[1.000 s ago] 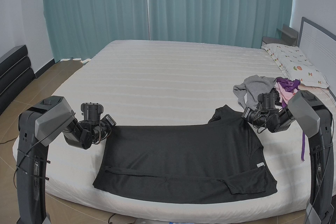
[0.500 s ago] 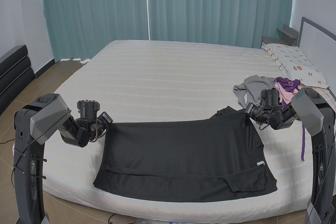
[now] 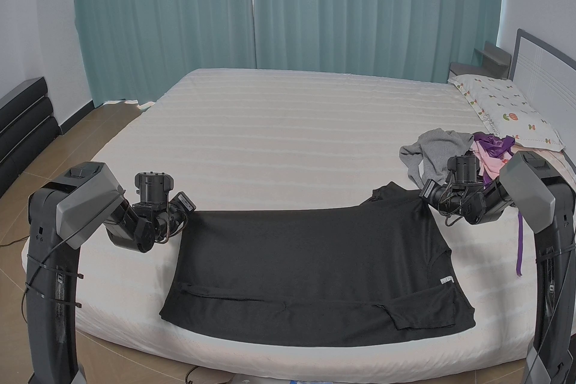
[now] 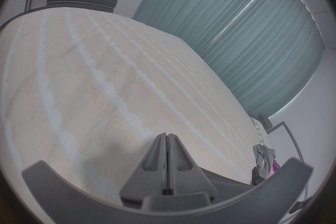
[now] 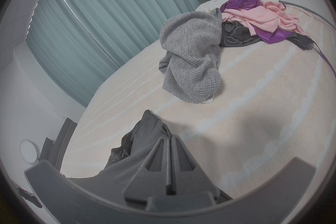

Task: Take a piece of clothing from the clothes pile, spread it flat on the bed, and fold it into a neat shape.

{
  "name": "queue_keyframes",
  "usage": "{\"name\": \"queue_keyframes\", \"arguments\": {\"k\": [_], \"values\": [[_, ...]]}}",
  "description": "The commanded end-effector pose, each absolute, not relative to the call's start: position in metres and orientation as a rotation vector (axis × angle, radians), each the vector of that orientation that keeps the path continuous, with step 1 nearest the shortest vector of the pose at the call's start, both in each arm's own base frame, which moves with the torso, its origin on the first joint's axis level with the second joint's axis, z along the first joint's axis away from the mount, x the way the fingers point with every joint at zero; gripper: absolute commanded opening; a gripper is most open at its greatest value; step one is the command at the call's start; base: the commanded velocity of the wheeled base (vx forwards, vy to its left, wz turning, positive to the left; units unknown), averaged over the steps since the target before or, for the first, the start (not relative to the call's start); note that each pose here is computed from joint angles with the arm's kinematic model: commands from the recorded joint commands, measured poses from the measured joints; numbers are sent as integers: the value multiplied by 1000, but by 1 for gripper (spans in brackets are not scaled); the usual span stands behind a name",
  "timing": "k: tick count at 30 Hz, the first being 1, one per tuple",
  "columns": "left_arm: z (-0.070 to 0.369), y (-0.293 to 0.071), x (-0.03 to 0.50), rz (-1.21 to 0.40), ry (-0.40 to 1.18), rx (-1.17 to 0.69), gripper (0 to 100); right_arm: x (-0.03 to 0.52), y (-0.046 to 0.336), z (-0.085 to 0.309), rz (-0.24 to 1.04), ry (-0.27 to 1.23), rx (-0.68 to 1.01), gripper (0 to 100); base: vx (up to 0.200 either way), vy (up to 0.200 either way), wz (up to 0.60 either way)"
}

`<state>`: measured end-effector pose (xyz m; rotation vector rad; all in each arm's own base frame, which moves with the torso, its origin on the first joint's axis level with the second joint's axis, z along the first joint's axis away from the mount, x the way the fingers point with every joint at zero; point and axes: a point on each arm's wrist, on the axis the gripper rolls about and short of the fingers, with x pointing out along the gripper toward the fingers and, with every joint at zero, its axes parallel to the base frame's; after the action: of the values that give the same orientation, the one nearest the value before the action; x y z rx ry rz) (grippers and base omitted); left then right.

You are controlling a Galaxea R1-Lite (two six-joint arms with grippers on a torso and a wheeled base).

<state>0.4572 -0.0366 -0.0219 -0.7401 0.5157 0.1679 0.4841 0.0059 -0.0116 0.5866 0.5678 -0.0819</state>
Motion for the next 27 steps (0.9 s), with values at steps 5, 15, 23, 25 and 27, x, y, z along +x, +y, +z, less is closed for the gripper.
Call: {"name": "queue_keyframes", "arguments": {"k": [5,15,23,25,27], "values": [[-19,-35,454,175,518,-742,0,476,1,0,-85,568,597,0,0,0,0],[0,-33,435,177,521,-743,0,449,-11,20,-72,600,641,0,0,0,0],[7,-29,422,189,533,-739,0,425,-12,34,-24,591,652,0,0,0,0],[9,-29,417,191,543,-730,0,418,-12,32,-21,585,649,0,0,0,0],[10,-28,412,194,552,-727,0,410,-11,32,-20,591,642,0,0,0,0]]}}
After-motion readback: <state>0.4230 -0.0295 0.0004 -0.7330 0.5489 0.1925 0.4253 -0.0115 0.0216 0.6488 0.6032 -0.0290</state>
